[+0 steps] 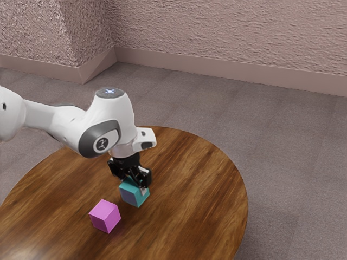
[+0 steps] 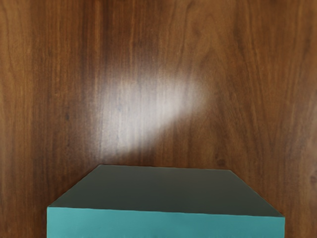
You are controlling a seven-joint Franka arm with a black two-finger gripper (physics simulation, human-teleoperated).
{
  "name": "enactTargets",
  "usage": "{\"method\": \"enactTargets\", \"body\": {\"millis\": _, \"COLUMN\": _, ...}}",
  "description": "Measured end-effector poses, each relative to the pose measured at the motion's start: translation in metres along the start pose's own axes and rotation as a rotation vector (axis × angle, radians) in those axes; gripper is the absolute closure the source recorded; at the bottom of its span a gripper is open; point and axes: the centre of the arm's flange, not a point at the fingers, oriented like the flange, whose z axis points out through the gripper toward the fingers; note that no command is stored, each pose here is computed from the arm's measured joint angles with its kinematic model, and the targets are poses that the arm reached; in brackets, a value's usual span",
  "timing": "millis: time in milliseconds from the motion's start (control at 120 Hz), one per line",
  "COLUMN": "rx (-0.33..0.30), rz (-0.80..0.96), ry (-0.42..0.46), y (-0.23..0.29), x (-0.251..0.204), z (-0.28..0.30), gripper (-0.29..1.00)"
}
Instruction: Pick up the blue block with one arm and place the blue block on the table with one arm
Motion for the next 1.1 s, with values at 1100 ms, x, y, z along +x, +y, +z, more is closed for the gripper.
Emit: {"method": "enactTargets", "body": {"millis": 1100, "rx": -0.093, "rz": -0.192, "ry": 0.144, "y": -0.099, "x": 0.102, "z": -0.212, "gripper": 0.05}}
